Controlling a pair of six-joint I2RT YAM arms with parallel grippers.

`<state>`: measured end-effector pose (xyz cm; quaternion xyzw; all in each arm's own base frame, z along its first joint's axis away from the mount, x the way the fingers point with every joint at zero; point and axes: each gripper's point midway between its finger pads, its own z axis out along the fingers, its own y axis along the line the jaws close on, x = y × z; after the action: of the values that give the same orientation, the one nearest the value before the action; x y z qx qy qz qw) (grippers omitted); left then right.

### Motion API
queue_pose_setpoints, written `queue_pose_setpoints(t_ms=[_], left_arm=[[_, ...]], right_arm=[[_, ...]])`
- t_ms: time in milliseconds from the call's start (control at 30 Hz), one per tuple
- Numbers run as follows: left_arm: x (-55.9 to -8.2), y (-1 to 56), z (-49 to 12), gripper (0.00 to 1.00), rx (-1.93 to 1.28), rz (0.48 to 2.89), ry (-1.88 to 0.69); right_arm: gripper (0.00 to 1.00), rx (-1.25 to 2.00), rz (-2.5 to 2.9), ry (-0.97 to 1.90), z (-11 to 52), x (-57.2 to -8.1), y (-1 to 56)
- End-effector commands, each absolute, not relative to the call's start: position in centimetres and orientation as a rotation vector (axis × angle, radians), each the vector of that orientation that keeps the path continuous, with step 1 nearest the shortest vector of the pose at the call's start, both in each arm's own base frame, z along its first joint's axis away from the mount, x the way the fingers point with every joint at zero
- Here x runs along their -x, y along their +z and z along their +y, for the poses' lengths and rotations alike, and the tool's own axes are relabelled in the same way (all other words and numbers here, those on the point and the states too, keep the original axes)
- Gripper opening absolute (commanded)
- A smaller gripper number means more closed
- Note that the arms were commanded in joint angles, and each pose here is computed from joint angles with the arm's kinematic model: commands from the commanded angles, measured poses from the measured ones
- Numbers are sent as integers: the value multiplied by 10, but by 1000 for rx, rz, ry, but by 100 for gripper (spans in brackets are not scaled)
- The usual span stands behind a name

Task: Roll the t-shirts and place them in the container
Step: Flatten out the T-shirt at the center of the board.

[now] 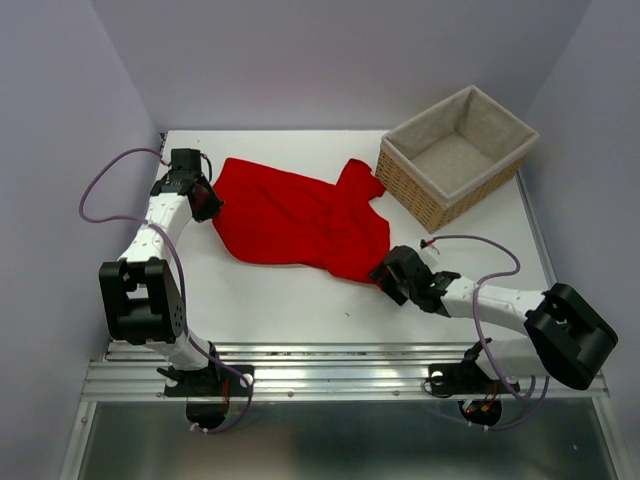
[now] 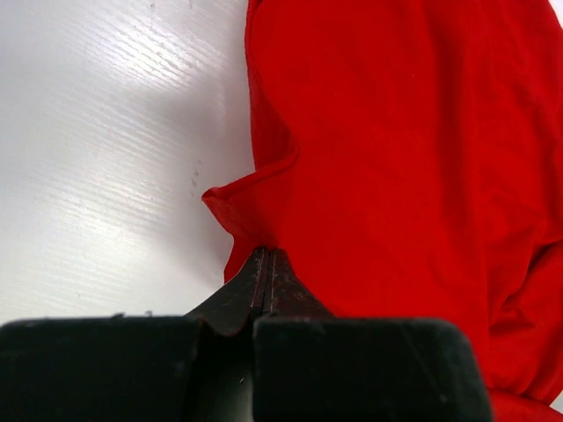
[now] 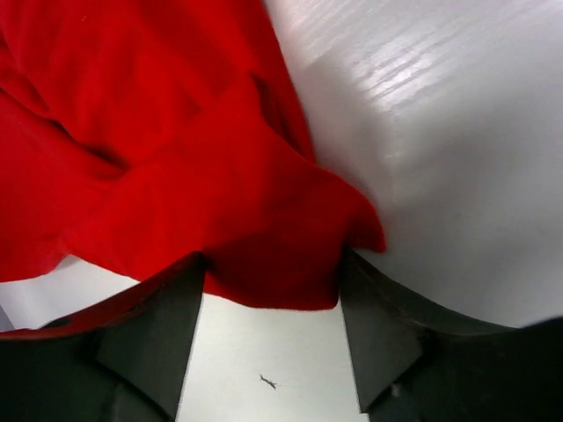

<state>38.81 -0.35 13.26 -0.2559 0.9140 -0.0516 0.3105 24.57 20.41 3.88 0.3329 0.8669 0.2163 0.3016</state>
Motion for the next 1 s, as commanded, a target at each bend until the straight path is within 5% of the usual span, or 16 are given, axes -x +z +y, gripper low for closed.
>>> queue_pose_setpoints(t_ms=[0,300,600,833,867,933,967], left_arm=[[-387,142,-4,0,643,2388,-141],[-387,142,-4,0,637,2391,-142],[-392,152,-2,0,627,2375,-134],[-392,151,-3,0,626,2378,-142],[-391,152,-3,0,626,2378,-142],[-390,152,-3,0,626,2378,-142],[-389,150,-4,0,626,2380,-143]], right_arm=[[63,-872,2259,625,217,-264,49],[11,-836,2254,677,225,-267,70],[13,-639,2263,674,219,-257,131],[9,-569,2425,645,209,-220,110],[13,-588,2467,651,206,-208,99],[69,-620,2523,625,196,-191,84],[82,-663,2520,630,192,-186,82]])
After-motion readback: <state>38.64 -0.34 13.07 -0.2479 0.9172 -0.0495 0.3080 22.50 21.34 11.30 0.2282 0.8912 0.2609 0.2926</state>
